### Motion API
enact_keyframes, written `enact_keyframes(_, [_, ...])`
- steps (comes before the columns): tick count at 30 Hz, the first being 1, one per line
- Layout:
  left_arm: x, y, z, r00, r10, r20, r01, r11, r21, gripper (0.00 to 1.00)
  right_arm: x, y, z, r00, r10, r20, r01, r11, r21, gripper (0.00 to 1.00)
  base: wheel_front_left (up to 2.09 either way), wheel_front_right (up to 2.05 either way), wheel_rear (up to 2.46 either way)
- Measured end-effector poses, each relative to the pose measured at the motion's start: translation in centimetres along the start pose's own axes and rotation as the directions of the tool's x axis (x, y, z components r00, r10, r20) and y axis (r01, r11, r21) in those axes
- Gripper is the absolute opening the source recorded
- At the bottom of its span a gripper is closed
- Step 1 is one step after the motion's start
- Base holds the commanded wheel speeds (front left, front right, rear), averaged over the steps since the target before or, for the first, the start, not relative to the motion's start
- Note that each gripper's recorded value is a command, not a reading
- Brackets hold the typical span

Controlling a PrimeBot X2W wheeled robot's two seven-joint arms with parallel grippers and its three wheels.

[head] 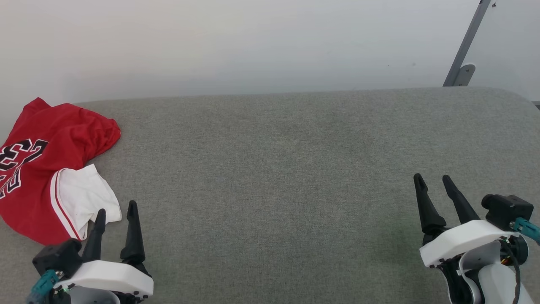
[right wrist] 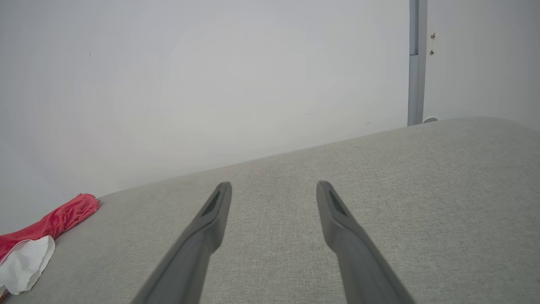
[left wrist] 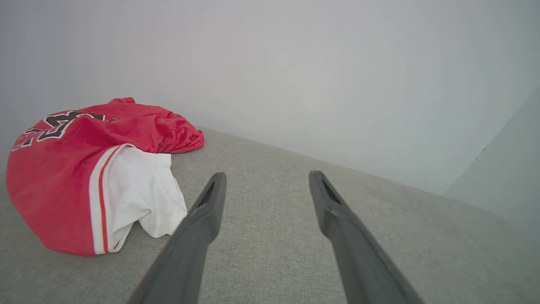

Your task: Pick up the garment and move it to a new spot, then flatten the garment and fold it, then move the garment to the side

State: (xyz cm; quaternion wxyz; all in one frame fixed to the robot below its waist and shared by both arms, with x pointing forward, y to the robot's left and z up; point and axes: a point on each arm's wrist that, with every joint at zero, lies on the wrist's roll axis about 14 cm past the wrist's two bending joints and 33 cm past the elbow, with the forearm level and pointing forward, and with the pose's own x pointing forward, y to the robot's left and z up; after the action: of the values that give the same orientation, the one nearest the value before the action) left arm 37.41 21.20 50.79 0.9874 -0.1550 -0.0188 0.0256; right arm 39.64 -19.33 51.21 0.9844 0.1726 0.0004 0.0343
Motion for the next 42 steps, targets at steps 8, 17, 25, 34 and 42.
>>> enact_keyframes(8, [-0.2,-0.6,-0.1,0.999,-0.032,0.007,0.032,0.997,0.065,1.0,0.1,0.2,0.1,1.0,0.013,0.003,-0.013,0.997,-0.071,1.0,0.0,0.0,0.0])
enact_keyframes(17, [-0.2,-1.3,0.2,0.998,-0.063,0.023,0.06,0.989,0.132,1.0,0.1,0.6,0.2,0.999,0.034,0.005,-0.033,0.989,-0.144,1.0,0.0,0.0,0.0])
enact_keyframes(25, [-0.3,-1.7,0.6,0.995,-0.09,0.043,0.081,0.98,0.18,1.0,0.2,0.8,0.4,0.999,0.048,0.013,-0.045,0.978,-0.202,1.0,0.0,0.0,0.0])
enact_keyframes(34, [-0.5,-2.2,0.7,0.992,-0.116,0.053,0.101,0.967,0.234,1.0,0.3,1.0,0.7,0.998,0.063,0.024,-0.054,0.964,-0.261,1.0,0.0,0.0,0.0])
enact_keyframes(42, [-0.5,-2.3,0.8,0.99,-0.128,0.056,0.11,0.961,0.254,1.0,0.4,1.0,0.8,0.997,0.07,0.027,-0.059,0.953,-0.296,1.0,0.0,0.0,0.0])
